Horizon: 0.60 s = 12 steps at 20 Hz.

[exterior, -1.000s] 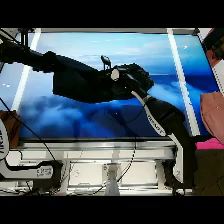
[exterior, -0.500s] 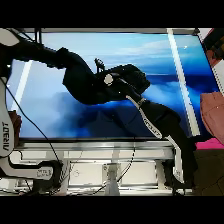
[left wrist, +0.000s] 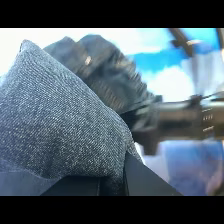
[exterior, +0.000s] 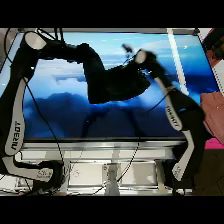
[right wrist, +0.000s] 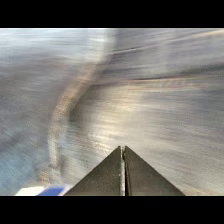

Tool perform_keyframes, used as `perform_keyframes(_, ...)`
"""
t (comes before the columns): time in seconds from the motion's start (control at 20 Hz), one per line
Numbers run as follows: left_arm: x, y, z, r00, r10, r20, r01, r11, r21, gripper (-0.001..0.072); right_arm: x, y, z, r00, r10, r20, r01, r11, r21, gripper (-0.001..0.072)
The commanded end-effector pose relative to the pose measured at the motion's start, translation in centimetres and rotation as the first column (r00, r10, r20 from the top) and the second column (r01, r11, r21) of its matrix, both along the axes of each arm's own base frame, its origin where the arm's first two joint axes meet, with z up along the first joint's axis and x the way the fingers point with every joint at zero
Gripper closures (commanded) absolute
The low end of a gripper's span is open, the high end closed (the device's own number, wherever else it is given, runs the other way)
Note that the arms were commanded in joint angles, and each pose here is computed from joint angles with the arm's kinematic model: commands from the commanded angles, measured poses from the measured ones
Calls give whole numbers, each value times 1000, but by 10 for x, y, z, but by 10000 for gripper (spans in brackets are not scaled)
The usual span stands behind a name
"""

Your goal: Fold the clothes and pants, and hang the long-sleeved shirts on hangers.

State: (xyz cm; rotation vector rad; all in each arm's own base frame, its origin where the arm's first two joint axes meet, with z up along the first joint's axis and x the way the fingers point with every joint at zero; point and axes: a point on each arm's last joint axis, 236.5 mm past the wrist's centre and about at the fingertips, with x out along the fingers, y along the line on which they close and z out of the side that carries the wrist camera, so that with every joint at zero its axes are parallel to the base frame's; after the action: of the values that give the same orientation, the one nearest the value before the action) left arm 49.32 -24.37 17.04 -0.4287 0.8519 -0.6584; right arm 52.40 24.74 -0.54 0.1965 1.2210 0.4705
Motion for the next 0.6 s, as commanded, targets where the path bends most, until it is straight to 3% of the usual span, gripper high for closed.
perform_keyframes(0.0, 18, -25, 12, 994, 47, 95, -43, 998, -45, 663, 8, -96, 51, 995, -92, 32, 93, 995, -39, 679)
perform_keyframes(0.35, -3, -96, -32, 997, -64, 41, 66, 997, -30, 664, 5, -188, 143, 956, -210, 206, 220, 975, -28, 679)
perform_keyframes(0.55, -7, -64, 3, 994, -49, 95, 49, 999, 4, 664, -1, -203, 146, 957, -198, 211, 216, 974, -67, 678)
